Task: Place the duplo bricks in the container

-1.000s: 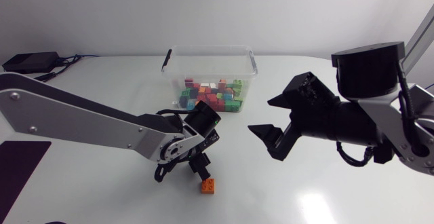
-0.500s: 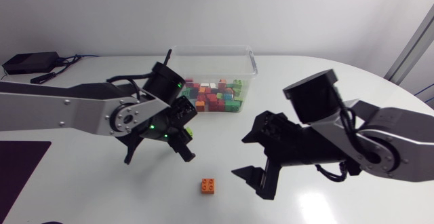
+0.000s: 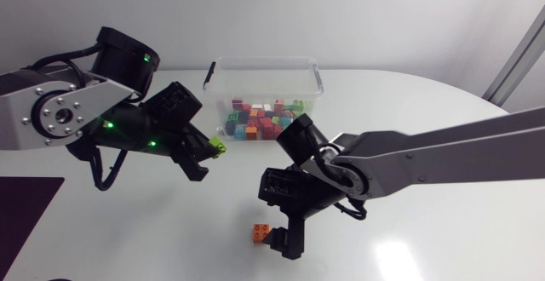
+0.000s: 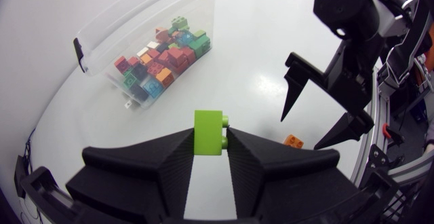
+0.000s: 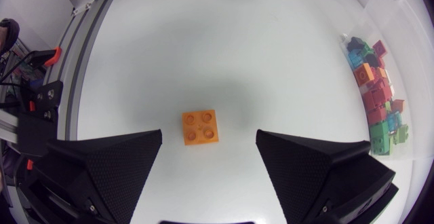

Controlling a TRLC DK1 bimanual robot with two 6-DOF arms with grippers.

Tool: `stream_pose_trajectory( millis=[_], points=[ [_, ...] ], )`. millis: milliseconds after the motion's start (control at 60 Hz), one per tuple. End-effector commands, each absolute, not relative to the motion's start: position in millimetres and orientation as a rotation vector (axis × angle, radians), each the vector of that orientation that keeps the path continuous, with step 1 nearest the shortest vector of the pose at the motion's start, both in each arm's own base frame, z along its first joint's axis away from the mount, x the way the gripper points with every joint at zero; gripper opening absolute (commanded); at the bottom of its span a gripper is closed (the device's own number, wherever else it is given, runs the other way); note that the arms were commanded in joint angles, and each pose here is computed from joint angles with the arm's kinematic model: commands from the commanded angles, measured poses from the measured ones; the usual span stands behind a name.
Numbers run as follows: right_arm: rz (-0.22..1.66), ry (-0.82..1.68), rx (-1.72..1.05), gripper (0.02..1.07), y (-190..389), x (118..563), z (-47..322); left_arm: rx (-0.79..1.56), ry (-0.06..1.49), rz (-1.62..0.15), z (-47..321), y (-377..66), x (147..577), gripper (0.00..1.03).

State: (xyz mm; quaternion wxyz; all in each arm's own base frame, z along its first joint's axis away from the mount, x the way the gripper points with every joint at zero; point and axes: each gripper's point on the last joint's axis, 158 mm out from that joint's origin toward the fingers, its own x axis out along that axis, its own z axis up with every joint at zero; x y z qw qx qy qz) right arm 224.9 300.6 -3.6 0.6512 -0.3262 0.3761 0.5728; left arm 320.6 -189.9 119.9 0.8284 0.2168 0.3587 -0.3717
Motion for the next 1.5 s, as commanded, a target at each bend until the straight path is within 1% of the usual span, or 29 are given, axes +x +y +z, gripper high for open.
stream_pose_trajectory(
  millis=[0, 133, 250, 317, 367, 400, 433, 483, 550, 600, 767, 950, 1000, 1167, 1233, 1250, 1317, 1367, 1383, 1400, 1417, 1433, 1450, 1467, 1483],
  points=[
    [1.331, 0.868, -0.799, 1.02, 306.8, 226.3, -16.5, 0.434, 0.719, -0.798, 137.2, -182.7, 326.7, 0.28],
    [1.353, 0.895, -0.834, 1.02, 312.6, 226.6, -29.0, 0.355, 0.673, -0.823, 157.9, -176.7, 338.5, 0.28],
    [1.37, 0.924, -0.86, 0.97, 315.0, 224.0, -40.7, 0.307, 0.663, -0.849, 166.7, -173.6, 347.5, 0.28],
    [1.373, 0.94, -0.866, 0.89, 314.8, 223.4, -46.9, 0.289, 0.655, -0.856, 170.8, -172.7, 354.0, 0.28],
    [1.378, 0.951, -0.872, 0.78, 314.0, 222.7, -49.5, 0.271, 0.646, -0.861, 175.0, -171.3, 361.3, 0.28],
    [1.379, 0.959, -0.873, 0.73, 313.2, 221.9, -51.0, 0.266, 0.643, -0.862, 176.8, -170.7, 363.9, 0.28],
    [1.383, 0.967, -0.877, 0.62, 312.4, 220.3, -51.5, 0.254, 0.639, -0.868, 179.6, -171.3, 372.0, 0.28],
    [1.387, 0.978, -0.881, 0.51, 310.7, 218.7, -51.6, 0.242, 0.638, -0.873, 181.0, -172.5, 378.0, 0.28],
    [1.392, 0.994, -0.884, 0.4, 308.2, 215.9, -51.4, 0.239, 0.637, -0.872, 182.3, -173.9, 387.9, 0.28],
    [1.388, 0.998, -0.881, 0.34, 307.2, 216.6, -49.1, 0.231, 0.635, -0.869, 184.7, -175.7, 396.8, 0.28],
    [1.356, 0.97, -0.858, 0.34, 302.0, 229.1, -26.5, 0.191, 0.618, -0.85, 190.2, -182.8, 430.8, 0.28],
    [1.304, 0.907, -0.817, 0.34, 294.3, 247.7, 14.4, 0.133, 0.598, -0.821, 193.8, -189.2, 470.8, 0.28],
    [1.294, 0.892, -0.808, 0.34, 293.5, 251.7, 20.9, 0.127, 0.584, -0.82, 195.2, -192.8, 477.7, 0.28],
    [1.219, 0.81, -0.756, 0.34, 287.0, 276.6, 62.6, 0.077, 0.544, -0.796, 204.0, -200.3, 509.1, 0.3],
    [1.187, 0.771, -0.735, 0.34, 283.8, 288.1, 82.1, 0.075, 0.538, -0.742, 202.0, -198.6, 529.0, 0.32],
    [1.175, 0.76, -0.725, 0.34, 282.8, 292.4, 88.2, 0.071, 0.534, -0.732, 202.4, -198.2, 533.4, 0.33],
    [1.137, 0.719, -0.692, 0.34, 278.5, 306.7, 110.0, 0.077, 0.533, -0.709, 198.2, -201.3, 545.5, 0.44],
    [1.103, 0.69, -0.666, 0.34, 275.0, 318.9, 126.2, 0.086, 0.533, -0.691, 194.5, -203.9, 554.4, 0.6],
    [1.09, 0.677, -0.653, 0.34, 273.8, 324.4, 133.2, 0.087, 0.535, -0.688, 192.5, -204.4, 556.5, 0.66],
    [1.076, 0.665, -0.645, 0.34, 272.2, 329.1, 138.8, 0.094, 0.533, -0.68, 192.1, -206.4, 559.9, 0.79],
    [1.061, 0.654, -0.635, 0.34, 270.3, 334.8, 144.8, 0.093, 0.535, -0.679, 191.6, -206.2, 560.2, 0.8],
    [1.047, 0.647, -0.624, 0.34, 268.6, 339.5, 149.3, 0.102, 0.536, -0.664, 189.2, -206.4, 564.0, 0.91],
    [1.045, 0.642, -0.62, 0.34, 268.9, 340.9, 151.5, 0.103, 0.535, -0.663, 189.3, -206.8, 564.2, 0.91],
    [1.027, 0.623, -0.599, 0.34, 267.6, 348.3, 161.5, 0.118, 0.53, -0.649, 189.5, -208.4, 565.7, 0.98],
    [1.011, 0.608, -0.584, 0.34, 265.7, 354.8, 168.5, 0.128, 0.53, -0.644, 188.6, -209.9, 565.6, 0.99]
  ],
)
